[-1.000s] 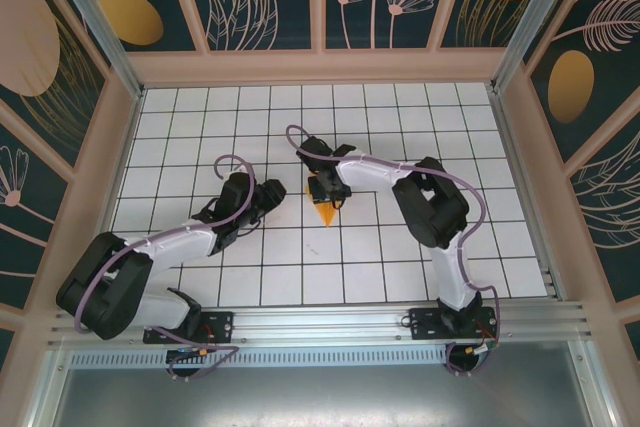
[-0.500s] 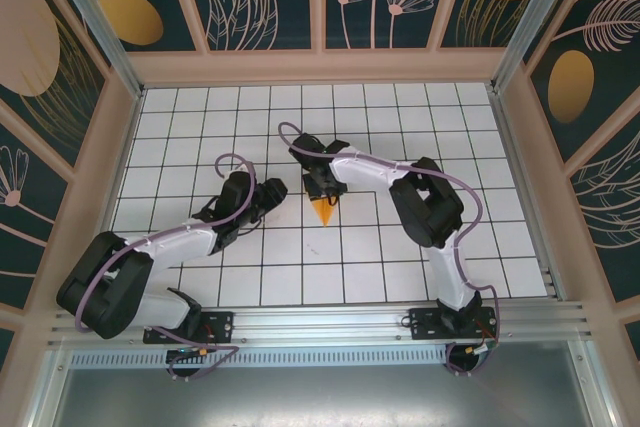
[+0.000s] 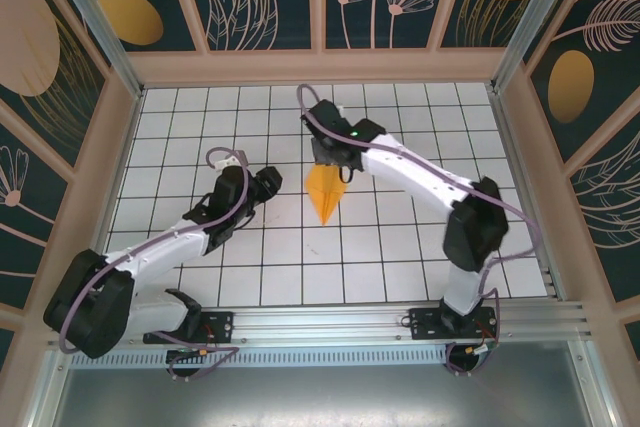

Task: Fold a paper plane with a square sheet of paper (pick it up from the middle)
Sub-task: Reset both arms

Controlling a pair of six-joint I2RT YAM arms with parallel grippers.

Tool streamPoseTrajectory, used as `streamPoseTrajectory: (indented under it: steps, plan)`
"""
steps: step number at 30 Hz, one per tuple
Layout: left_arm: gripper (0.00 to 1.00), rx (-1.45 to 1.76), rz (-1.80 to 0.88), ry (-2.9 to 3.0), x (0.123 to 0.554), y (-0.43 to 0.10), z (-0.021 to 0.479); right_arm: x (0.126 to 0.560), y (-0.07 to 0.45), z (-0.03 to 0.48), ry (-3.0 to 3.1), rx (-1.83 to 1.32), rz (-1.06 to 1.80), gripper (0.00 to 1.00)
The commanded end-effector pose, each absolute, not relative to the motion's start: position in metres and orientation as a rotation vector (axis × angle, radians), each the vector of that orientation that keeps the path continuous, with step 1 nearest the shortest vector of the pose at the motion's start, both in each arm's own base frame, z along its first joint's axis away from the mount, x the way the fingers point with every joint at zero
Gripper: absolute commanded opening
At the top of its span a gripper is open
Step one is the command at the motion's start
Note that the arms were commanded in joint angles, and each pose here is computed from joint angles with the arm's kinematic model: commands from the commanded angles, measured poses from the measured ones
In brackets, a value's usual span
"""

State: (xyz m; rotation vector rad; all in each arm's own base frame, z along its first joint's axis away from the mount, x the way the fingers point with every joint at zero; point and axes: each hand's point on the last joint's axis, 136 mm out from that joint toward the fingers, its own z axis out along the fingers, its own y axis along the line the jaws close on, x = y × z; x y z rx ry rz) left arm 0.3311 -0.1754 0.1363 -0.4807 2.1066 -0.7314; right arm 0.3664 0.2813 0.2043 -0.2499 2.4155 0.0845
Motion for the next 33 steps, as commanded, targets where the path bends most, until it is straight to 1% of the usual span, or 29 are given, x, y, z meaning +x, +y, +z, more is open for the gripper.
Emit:
streamPoseTrajectory:
  steps: [1,2,3,4,6,7,8,9,11,13,17,18,20,22,24,27,30,33]
  plan:
    - [0.72,-0.463,-0.498,1.997,0.337,-0.138,0.165,0.384,0.195,0.27,2.188,0.0,-0.035,0.48]
    - [0.81,-0.468,-0.446,1.967,0.336,-0.128,0.17,0.385,0.173,0.274,2.16,0.058,-0.04,0.48]
    - [0.94,-0.481,-0.37,1.931,0.334,-0.114,0.176,0.386,0.145,0.276,2.12,0.126,-0.069,0.48]
    - [0.99,-0.495,-0.297,1.895,0.331,-0.099,0.182,0.384,0.124,0.277,2.079,0.175,-0.081,0.51]
    - [0.99,-0.504,-0.157,1.834,0.324,-0.073,0.193,0.38,0.071,0.273,2.016,0.308,-0.124,0.55]
    - [0.98,-0.517,-0.077,1.801,0.319,-0.058,0.199,0.376,0.047,0.264,1.983,0.368,-0.143,0.59]
    - [0.98,-0.512,-0.004,1.774,0.314,-0.046,0.2,0.372,0.028,0.254,1.956,0.418,-0.159,0.7]
    - [0.98,-0.497,0.061,1.746,0.31,-0.035,0.2,0.368,0.008,0.238,1.941,0.466,-0.184,0.74]
    - [0.99,-0.436,0.142,1.733,0.308,-0.025,0.2,0.363,-0.015,0.209,1.967,0.466,-0.201,0.73]
    - [0.98,-0.424,0.264,1.764,0.309,-0.009,0.187,0.364,-0.029,0.18,2.006,0.441,-0.198,0.74]
    - [0.99,-0.32,0.364,1.842,0.322,-0.003,0.158,0.368,-0.041,0.151,1.993,0.444,-0.134,0.79]
    - [0.99,-0.307,0.394,1.844,0.324,0.0,0.153,0.369,-0.04,0.151,1.965,0.421,-0.096,0.8]
    - [0.98,-0.268,0.356,1.852,0.332,-0.001,0.141,0.366,-0.04,0.151,1.888,0.394,-0.058,0.82]
    - [0.98,-0.293,0.366,1.84,0.333,0.005,0.135,0.364,-0.037,0.148,1.82,0.331,-0.037,0.81]
    - [0.99,-0.268,0.339,1.779,0.333,0.004,0.137,0.364,-0.034,0.147,1.785,0.298,-0.017,0.82]
    - [0.98,-0.245,0.281,1.717,0.342,0.004,0.144,0.371,-0.016,0.144,1.765,0.186,0.073,0.82]
    - [0.99,-0.197,0.238,1.62,0.348,-0.001,0.158,0.377,-0.005,0.138,1.735,0.103,0.098,0.83]
    - [0.98,-0.162,0.222,1.62,0.36,-0.003,0.159,0.38,0.001,0.136,1.725,0.045,0.104,0.84]
